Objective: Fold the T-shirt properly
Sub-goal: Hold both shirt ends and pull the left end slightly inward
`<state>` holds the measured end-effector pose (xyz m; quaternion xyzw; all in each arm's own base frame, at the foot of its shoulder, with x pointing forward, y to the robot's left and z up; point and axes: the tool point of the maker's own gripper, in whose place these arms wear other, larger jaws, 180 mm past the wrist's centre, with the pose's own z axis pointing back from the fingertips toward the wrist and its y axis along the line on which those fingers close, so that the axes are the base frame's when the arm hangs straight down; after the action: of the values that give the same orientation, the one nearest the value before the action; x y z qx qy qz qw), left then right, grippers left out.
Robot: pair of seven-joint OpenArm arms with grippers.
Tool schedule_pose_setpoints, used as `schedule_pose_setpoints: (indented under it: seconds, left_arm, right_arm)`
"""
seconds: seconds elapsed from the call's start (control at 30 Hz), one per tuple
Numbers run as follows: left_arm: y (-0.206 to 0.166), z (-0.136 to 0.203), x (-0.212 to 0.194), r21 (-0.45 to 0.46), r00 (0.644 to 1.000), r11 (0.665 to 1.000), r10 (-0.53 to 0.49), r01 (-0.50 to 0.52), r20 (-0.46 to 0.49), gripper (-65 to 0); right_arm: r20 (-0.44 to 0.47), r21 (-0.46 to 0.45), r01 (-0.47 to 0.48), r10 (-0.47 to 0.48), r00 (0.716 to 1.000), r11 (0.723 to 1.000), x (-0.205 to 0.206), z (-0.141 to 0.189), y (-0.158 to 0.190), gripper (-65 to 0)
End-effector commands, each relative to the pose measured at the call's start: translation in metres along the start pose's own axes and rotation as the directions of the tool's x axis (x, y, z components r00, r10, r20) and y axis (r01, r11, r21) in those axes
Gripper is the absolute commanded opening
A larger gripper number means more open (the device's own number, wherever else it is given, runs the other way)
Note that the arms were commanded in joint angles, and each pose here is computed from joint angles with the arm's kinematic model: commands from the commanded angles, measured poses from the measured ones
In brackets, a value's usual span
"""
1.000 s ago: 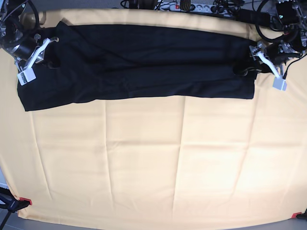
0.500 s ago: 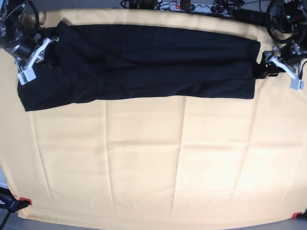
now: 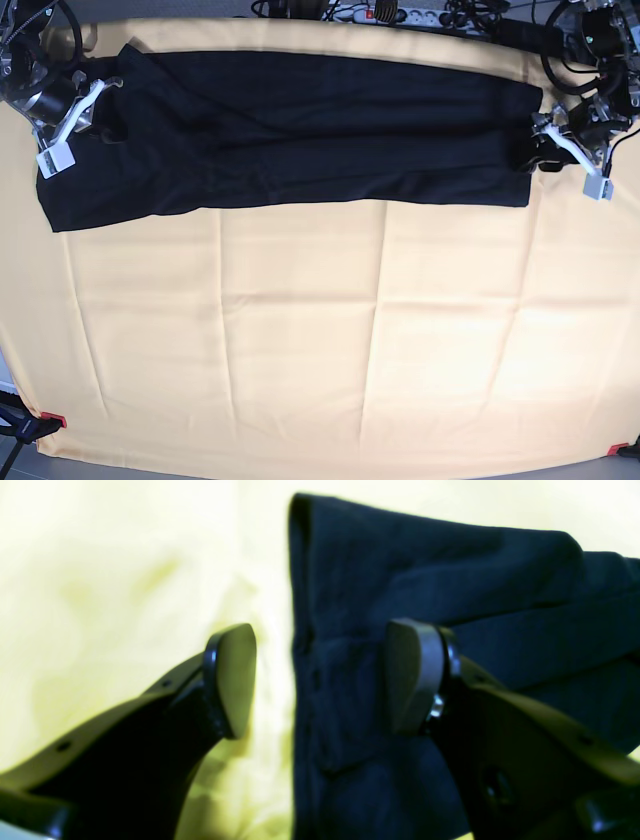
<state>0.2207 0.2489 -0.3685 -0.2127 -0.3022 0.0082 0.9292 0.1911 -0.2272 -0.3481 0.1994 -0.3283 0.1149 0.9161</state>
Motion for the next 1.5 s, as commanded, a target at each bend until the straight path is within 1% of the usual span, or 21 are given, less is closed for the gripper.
schedule_pose_setpoints:
  seconds: [0.0,0.17,0.33,0.5,0.63,0.8,0.83,0.87,0.93,0.97,1.07,1.27,1.33,1.47]
  left_arm:
    - [0.0,-0.003,-0.02,0.011,0.996,1.0,0.005,-0.004,-0.093,-23.2]
    - [-0.016,-0.013,-0.033,-0.041,0.989,0.999,-0.006,0.0,-0.147,-23.2]
    - [-0.027,-0.012,-0.038,-0.1,0.985,0.995,-0.009,-0.008,-0.171,-23.2]
    - [-0.035,-0.012,-0.034,-0.143,0.988,0.99,-0.008,-0.014,-0.151,-23.2]
    - [-0.046,-0.011,-0.029,-0.201,0.993,0.979,-0.019,-0.006,-0.12,-23.2]
    - [-0.047,-0.01,-0.026,-0.211,0.994,0.977,-0.018,-0.005,-0.108,-23.5]
    - [-0.047,-0.01,-0.026,-0.21,0.994,0.978,-0.019,-0.005,-0.108,-24.6]
    - [-0.047,-0.011,-0.027,-0.208,0.994,0.978,-0.019,-0.004,-0.109,-27.5]
    - [-0.043,-0.011,-0.026,-0.189,0.994,0.982,-0.027,0.006,-0.107,-36.2]
    - [-0.041,-0.012,-0.025,-0.177,0.995,0.984,-0.028,0.01,-0.101,-41.7]
    - [-0.034,-0.013,-0.024,-0.139,0.995,0.99,-0.02,0.006,-0.098,-64.3]
    - [-0.031,-0.012,-0.014,-0.127,0.997,0.992,-0.025,0.015,-0.076,-65.0]
    - [-0.026,-0.008,-0.002,-0.114,0.999,0.993,-0.021,0.016,-0.042,-65.0]
    - [-0.011,0.008,0.028,-0.078,0.998,0.997,-0.001,0.006,0.061,-65.0]
  right_arm:
    - [0.031,0.0,-0.024,0.024,0.999,1.0,0.011,0.005,-0.001,-65.0]
    - [0.03,0.0,-0.024,0.024,0.999,1.0,0.011,0.005,-0.001,-65.0]
    - [0.027,0.0,-0.024,0.024,0.999,1.0,0.01,0.005,-0.001,-65.0]
    - [0.026,0.0,-0.024,0.024,0.999,1.0,0.01,0.005,-0.001,-65.0]
    - [0.026,0.0,-0.024,0.024,0.999,1.0,0.01,0.005,-0.001,-65.0]
    - [0.026,0.0,-0.024,0.024,0.999,1.0,0.01,0.005,-0.001,-65.0]
    - [0.026,0.0,-0.024,0.024,0.999,1.0,0.01,0.005,-0.001,-65.0]
    - [0.026,0.0,-0.024,0.024,0.999,1.0,0.01,0.005,-0.001,-65.0]
    - [0.025,0.0,-0.024,0.024,0.999,1.0,0.01,0.005,-0.001,-65.0]
    - [0.023,0.001,-0.024,0.024,0.999,1.0,0.009,0.005,-0.001,-65.0]
    - [0.015,0.0,-0.024,0.024,1.0,1.0,0.008,0.005,-0.001,-65.0]
    - [0.015,0.0,-0.025,0.025,1.0,1.0,0.008,0.005,-0.001,-65.0]
    - [0.016,0.001,-0.025,0.025,1.0,1.0,0.008,0.005,-0.001,-65.0]
    - [0.016,0.001,-0.025,0.025,1.0,1.0,0.008,0.005,-0.001,-65.0]
